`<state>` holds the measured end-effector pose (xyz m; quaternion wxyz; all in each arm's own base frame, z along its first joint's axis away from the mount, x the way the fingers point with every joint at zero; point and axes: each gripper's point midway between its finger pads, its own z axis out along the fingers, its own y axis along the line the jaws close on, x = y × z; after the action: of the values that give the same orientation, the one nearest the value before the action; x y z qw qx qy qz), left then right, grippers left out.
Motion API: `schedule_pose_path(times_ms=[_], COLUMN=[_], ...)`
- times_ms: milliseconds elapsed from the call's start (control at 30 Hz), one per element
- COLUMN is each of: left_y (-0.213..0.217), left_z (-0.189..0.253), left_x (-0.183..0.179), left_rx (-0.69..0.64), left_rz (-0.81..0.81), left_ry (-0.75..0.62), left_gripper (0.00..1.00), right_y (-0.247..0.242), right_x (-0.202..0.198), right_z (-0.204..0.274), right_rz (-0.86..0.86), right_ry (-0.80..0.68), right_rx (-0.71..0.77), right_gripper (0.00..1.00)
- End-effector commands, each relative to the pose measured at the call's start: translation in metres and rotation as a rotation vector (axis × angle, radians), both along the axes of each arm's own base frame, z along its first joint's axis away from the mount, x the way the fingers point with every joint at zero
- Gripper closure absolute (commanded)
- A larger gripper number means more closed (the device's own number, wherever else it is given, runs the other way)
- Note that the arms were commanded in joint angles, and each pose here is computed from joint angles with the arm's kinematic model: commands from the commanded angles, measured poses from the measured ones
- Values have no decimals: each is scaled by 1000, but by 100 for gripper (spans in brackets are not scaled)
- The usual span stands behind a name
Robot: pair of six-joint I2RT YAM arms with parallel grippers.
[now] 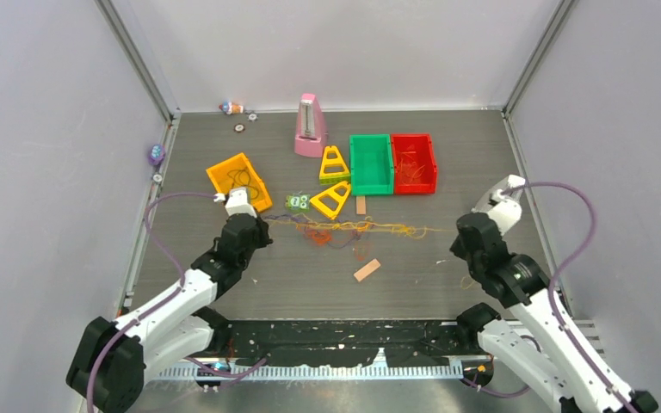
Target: Untangle the cables
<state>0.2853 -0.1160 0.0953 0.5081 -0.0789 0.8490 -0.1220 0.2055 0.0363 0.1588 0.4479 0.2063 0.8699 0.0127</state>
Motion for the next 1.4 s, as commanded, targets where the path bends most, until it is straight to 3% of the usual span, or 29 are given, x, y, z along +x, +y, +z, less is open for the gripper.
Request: schedule_pose_path(times_ms=[0, 133, 267, 333, 433, 533, 667, 833, 1000, 1367], left_y=[57, 97, 97, 73, 5, -35, -47, -53, -58, -61], left_z=[10, 8, 16, 16, 32, 44, 45, 45, 47, 49], left_x=[1, -17, -15, -6, 6, 3, 1, -1, -4, -6], left_rx=[32, 51, 51, 30, -27, -92, -93, -102, -117, -117], left_rz=[334, 590, 577, 428, 15, -190, -248, -285, -314, -329], left_ry=[-49, -26, -52, -54, -126, -201, -196, -196, -203, -212], left_gripper=[100, 100, 100, 100, 100, 100, 100, 100, 100, 100], right_y=[-57, -79, -69, -48, 11, 56, 101, 121, 140, 180], right_x=[-9, -19, -10, 3, 23, 33, 49, 81, 124, 203], right_z=[25, 44, 56, 55, 45, 50, 84, 147, 190, 195], right_rz=[-292, -435, -350, -214, 111, 331, 523, 583, 626, 675], right_ry=[-124, -211, -300, -287, -204, -177, -239, -374, -421, -523], right_rx=[-33, -8, 32, 37, 85, 164, 271, 287, 249, 266], right_gripper=[95, 95, 95, 95, 95, 95, 95, 95, 95, 95])
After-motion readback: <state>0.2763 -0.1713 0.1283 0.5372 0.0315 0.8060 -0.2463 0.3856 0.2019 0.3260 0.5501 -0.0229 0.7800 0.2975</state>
